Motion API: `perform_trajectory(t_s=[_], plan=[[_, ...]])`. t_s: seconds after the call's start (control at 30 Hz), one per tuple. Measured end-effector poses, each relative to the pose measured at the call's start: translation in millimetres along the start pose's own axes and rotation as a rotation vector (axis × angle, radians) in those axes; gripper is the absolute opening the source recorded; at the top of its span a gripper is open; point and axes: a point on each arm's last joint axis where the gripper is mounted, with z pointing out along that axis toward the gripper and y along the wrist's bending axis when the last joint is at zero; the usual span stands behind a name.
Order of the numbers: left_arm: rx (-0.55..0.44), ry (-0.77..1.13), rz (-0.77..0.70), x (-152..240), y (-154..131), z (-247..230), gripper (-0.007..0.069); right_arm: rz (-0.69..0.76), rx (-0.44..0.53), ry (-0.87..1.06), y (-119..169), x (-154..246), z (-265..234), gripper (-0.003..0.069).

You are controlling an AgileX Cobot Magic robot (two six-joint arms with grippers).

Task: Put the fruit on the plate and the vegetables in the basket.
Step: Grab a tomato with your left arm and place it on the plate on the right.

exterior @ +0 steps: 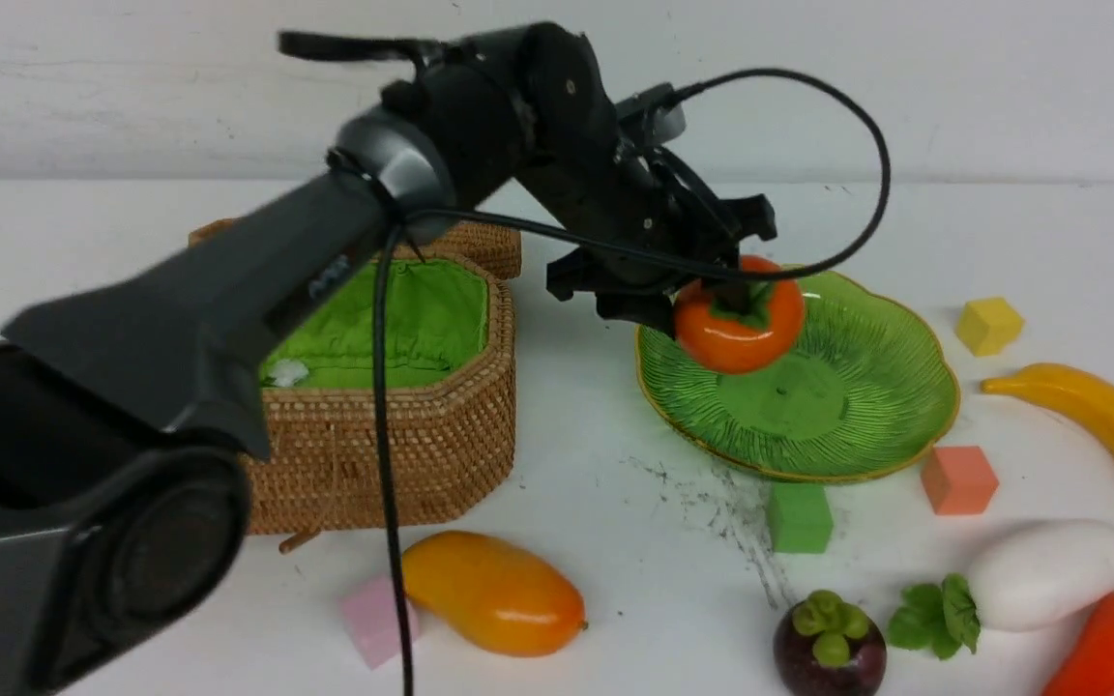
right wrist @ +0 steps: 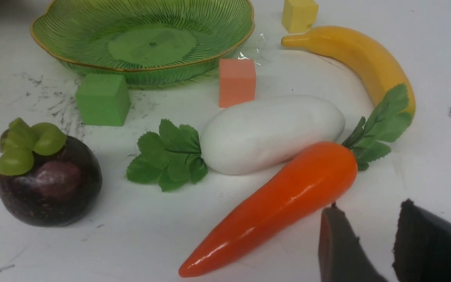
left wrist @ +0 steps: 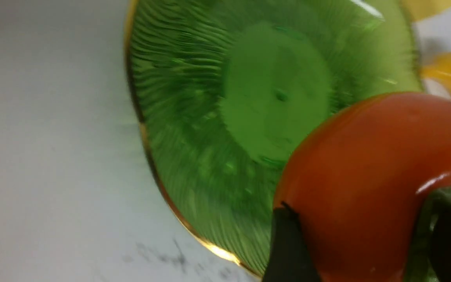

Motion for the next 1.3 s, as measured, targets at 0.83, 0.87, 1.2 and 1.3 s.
perform_trajectory(t_s=[0.83,0.87,1.2,1.3], plan=[[-0.043,0.041,-0.104,4,14,34,0.0406,0.0,0.0,0.0,0,0,0,0.0242],[-0.041,0.047,-0.106,5,14,34,0.0407,0.0,0.0,0.0,0,0,0,0.0242],[-0.089,0.105,-0.08,5,3,-8,0.0445,0.0,0.0,0.0,0,0,0,0.0242],[-0.135,0.073,-0.024,1,-7,-48,0.0446,0.0,0.0,0.0,0,0,0,0.0242]])
